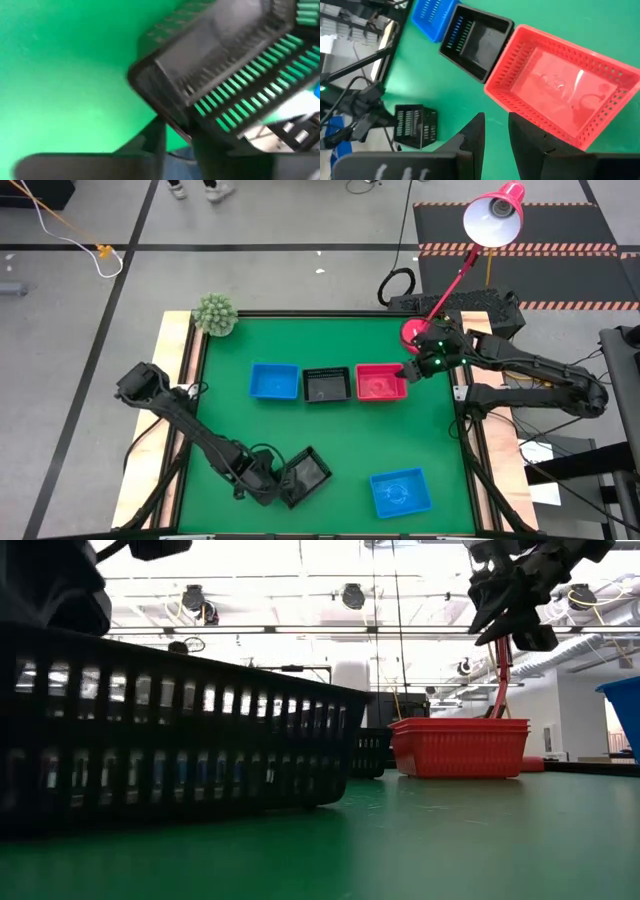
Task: Stack baskets by color
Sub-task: Stack the bottom black bin on the top stacked black bins
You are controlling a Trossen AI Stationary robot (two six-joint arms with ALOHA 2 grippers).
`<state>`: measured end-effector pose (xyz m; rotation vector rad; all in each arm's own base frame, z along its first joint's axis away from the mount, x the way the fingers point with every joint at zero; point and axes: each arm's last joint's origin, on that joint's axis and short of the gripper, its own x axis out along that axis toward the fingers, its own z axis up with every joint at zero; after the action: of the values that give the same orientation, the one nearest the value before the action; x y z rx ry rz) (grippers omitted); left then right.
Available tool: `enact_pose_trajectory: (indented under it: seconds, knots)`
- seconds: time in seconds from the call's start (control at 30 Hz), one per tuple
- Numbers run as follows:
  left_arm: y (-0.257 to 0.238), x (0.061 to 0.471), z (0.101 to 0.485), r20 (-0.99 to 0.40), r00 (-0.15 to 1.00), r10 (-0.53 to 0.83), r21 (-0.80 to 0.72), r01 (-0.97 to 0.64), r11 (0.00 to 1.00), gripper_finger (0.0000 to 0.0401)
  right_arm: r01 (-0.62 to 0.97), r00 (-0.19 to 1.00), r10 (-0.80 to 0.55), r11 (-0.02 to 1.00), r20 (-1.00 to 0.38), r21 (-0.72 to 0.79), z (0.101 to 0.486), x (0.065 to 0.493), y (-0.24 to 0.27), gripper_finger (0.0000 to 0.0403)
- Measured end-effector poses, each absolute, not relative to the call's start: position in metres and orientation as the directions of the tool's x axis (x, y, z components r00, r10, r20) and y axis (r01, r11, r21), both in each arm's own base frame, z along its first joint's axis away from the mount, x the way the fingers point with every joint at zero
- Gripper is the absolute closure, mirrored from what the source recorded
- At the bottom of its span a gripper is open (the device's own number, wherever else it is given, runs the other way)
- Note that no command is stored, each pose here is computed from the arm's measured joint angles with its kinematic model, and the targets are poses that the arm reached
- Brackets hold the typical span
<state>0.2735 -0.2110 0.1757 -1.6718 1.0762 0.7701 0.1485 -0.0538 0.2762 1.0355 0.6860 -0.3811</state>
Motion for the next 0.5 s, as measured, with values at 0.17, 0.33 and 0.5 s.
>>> enact_pose_trajectory:
  seconds: [0.17, 0.33, 0.5]
  knots:
    - [-0.206, 0.276, 0.175, -0.867, 0.428, -0.256, -0.408, -0.904, -0.130, 0.0388, 0.567, 0.755, 0.019, 0.483, -0.655, 0.668, 0.281, 0.142, -0.051, 0.0325]
    - [-0.198, 0.281, 0.186, -0.842, 0.480, -0.249, -0.457, -0.877, -0.147, 0.0385, 0.548, 0.773, 0.012, 0.491, -0.634, 0.677, 0.285, 0.137, -0.049, 0.0326]
    - [-0.177, 0.286, 0.217, -0.805, 0.576, -0.143, -0.557, -0.816, -0.156, 0.0393, 0.537, 0.780, 0.008, 0.506, -0.626, 0.675, 0.287, 0.135, -0.048, 0.0326]
